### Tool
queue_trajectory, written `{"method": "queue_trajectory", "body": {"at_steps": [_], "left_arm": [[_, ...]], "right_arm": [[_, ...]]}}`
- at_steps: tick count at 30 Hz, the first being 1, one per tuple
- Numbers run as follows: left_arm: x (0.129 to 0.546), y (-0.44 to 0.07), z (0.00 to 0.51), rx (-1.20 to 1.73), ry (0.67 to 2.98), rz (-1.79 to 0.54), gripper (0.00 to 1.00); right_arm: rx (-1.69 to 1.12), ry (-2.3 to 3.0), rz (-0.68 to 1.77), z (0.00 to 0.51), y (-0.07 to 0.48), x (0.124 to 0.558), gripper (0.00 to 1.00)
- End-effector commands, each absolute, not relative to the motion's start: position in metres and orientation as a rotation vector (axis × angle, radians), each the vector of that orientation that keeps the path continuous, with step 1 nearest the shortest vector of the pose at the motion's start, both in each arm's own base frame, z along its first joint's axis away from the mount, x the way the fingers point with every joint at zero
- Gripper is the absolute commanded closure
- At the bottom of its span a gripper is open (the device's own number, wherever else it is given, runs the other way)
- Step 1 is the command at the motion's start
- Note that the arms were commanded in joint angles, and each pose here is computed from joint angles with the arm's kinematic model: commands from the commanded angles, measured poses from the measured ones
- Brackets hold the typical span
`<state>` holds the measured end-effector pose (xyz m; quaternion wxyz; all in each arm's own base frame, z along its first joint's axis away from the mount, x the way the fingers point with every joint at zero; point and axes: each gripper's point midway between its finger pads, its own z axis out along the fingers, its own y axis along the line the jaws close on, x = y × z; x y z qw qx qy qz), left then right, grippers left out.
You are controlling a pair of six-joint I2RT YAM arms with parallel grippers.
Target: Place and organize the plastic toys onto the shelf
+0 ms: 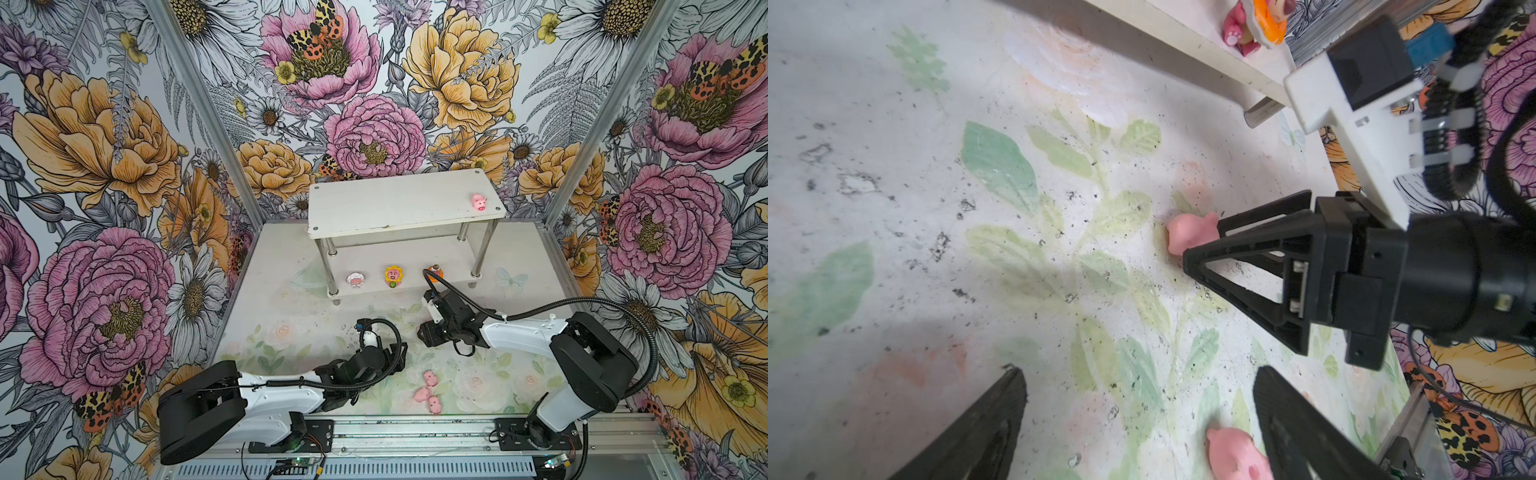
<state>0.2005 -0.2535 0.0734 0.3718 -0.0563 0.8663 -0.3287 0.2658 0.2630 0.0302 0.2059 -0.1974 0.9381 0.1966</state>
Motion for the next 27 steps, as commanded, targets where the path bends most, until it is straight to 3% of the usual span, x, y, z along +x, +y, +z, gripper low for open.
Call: {"method": "queue_trajectory", "body": {"at_steps": [1, 8, 11, 27], "left_arm": [[0.204, -0.262, 0.083, -0.131, 2.197, -0.882, 0.12], [0.202, -0.262, 0.080, -0.127, 2.211, -0.890, 0.13], [0.201, -0.260, 0.080, -0.127, 2.208, -0.895, 0.13], [0.195, -0.236, 0.086, -0.181, 2.164, -0.907, 0.13]], "right_arm": [[-0.567, 2.562, 0.606, 0.041, 0.286, 0.276, 0.48], [-0.529, 2.575, 0.619, 0.042, 0.290, 0.276, 0.78], [-0.500, 2.583, 0.642, 0.046, 0.288, 0.271, 0.86], [-0.203, 2.730, 0.847, 0.038, 0.250, 0.232, 0.88]]}}
